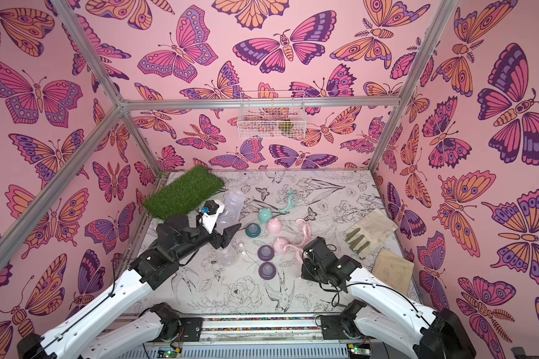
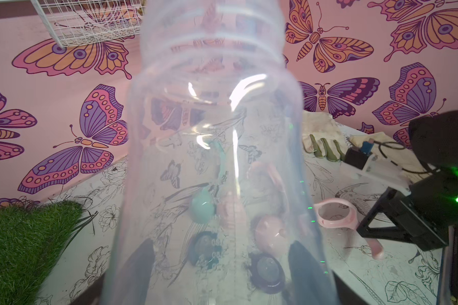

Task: Assemble the baby bottles
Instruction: Pick up the handle at the center of the board, then put on the handle of the baby bottle.

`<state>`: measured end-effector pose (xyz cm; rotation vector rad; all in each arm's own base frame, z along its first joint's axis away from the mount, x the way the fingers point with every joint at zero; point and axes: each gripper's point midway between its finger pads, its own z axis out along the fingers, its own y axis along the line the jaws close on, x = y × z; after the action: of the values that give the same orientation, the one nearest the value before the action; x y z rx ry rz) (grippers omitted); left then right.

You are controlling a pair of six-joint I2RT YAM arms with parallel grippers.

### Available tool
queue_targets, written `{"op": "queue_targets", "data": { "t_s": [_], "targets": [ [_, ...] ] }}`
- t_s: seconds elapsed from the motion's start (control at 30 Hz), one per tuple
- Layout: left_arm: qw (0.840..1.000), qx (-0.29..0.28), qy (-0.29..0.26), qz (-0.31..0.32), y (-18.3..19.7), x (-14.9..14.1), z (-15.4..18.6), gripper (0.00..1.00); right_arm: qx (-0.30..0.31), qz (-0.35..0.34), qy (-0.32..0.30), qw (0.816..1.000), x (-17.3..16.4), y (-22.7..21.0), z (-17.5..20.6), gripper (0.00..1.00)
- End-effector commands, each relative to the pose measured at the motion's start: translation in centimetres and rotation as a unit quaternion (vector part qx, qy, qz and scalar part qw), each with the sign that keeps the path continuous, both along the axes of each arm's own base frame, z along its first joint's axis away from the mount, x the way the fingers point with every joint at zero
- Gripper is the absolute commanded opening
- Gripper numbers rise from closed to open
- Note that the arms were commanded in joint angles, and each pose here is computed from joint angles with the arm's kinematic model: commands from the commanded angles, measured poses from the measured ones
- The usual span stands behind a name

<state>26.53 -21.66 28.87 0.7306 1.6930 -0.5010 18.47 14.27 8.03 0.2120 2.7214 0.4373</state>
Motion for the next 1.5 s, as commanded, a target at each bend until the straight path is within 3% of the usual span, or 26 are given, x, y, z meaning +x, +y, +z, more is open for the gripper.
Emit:
{"op": "queue_targets", "data": {
  "t_s": [0.0, 0.33, 0.5, 0.63, 0.97, 1.47],
  "targets": [
    [0.999, 0.001, 0.004, -0.033, -1.1, -0.8, 0.1, 0.0, -0.062, 0.032, -0.06, 0.996, 1.7, -1.3, 4.4, 0.0],
    [0.991, 0.035, 0.018, -0.125, -5.5, -4.1, -1.1, 0.0, -0.114, 0.067, -0.206, 0.97, 8.0, 0.1, 16.6, 0.0],
    [0.989, 0.056, 0.023, -0.138, -7.3, -5.0, -1.9, 0.0, -0.139, 0.075, -0.253, 0.955, 10.6, 1.0, 20.7, 0.0],
    [0.988, 0.065, 0.034, -0.135, -8.1, -4.9, -2.2, 0.0, -0.118, 0.098, -0.278, 0.948, 11.4, 2.6, 22.8, 0.0],
    [0.99, 0.07, 0.052, -0.108, -9.1, -3.3, -1.8, 0.0, -0.057, 0.16, -0.29, 0.942, 10.4, 6.0, 23.3, 0.0],
    [0.991, 0.069, 0.074, -0.083, -9.7, -2.0, -1.7, 0.0, -0.094, 0.195, -0.317, 0.923, 9.0, 7.5, 23.5, 0.0]
  ]
}}
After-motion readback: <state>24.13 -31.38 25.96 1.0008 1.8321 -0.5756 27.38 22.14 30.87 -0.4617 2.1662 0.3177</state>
